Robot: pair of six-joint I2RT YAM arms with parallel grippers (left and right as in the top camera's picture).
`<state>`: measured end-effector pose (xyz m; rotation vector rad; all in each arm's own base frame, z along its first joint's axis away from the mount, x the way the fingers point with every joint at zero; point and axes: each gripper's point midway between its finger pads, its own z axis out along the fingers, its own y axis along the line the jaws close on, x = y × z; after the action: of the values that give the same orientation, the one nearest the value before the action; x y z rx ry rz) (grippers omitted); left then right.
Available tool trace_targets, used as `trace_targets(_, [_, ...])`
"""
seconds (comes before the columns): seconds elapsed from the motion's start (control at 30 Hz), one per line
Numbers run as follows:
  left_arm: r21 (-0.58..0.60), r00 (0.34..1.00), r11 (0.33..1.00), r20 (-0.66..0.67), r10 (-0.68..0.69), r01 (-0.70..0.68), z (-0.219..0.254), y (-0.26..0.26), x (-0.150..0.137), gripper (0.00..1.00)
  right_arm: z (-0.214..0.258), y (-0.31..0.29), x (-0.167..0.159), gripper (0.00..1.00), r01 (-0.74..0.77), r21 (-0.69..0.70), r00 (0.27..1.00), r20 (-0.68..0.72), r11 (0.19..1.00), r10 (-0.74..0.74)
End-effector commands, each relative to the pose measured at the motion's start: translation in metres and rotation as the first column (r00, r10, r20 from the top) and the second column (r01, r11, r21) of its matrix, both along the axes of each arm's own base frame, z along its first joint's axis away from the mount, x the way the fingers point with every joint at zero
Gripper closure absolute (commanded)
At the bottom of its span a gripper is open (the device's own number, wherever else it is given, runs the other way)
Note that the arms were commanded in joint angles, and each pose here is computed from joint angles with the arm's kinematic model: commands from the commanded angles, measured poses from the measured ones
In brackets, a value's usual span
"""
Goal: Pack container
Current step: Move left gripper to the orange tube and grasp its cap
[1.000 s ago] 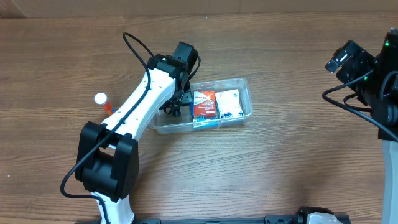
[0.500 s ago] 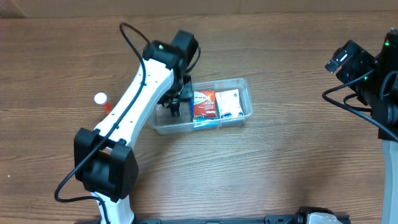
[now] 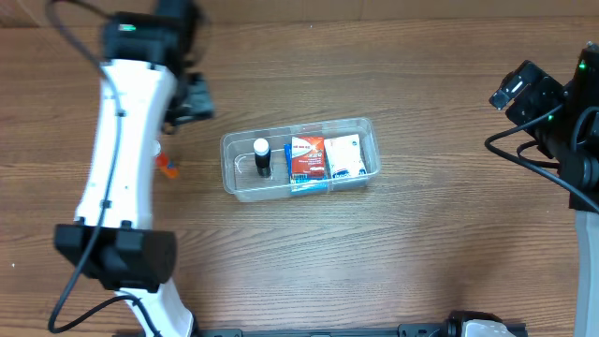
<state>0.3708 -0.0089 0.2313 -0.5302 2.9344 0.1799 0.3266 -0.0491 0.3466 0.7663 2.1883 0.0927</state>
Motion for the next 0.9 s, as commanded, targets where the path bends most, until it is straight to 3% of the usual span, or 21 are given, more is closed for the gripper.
trace_targets(0.0, [-0.054, 0.999, 0.998, 0.006, 0.044, -0.044, 0.007, 0.041, -0.006, 0.36, 0.003, 0.000, 0.002, 0.00, 0.000, 0.002, 1.000, 0.012, 1.000, 0.000])
trace_targets(0.27, [-0.083, 0.993, 0.991, -0.062, 0.098, -0.103, -0.012, 0.071, -0.017, 0.35, 0.003, 0.000, 0.002, 0.00, 0.000, 0.002, 1.000, 0.012, 1.000, 0.000])
trace_targets(0.57, [-0.093, 0.982, 0.989, -0.156, 0.101, -0.117, -0.079, 0.071, -0.021, 0.34, 0.003, 0.000, 0.002, 0.00, 0.000, 0.002, 1.000, 0.012, 1.000, 0.000])
trace_targets(0.87, [-0.089, 0.983, 0.991, -0.165, 0.081, -0.096, -0.119, 0.072, -0.020, 0.39, 0.003, 0.000, 0.002, 0.00, 0.000, 0.002, 1.000, 0.012, 1.000, 0.000])
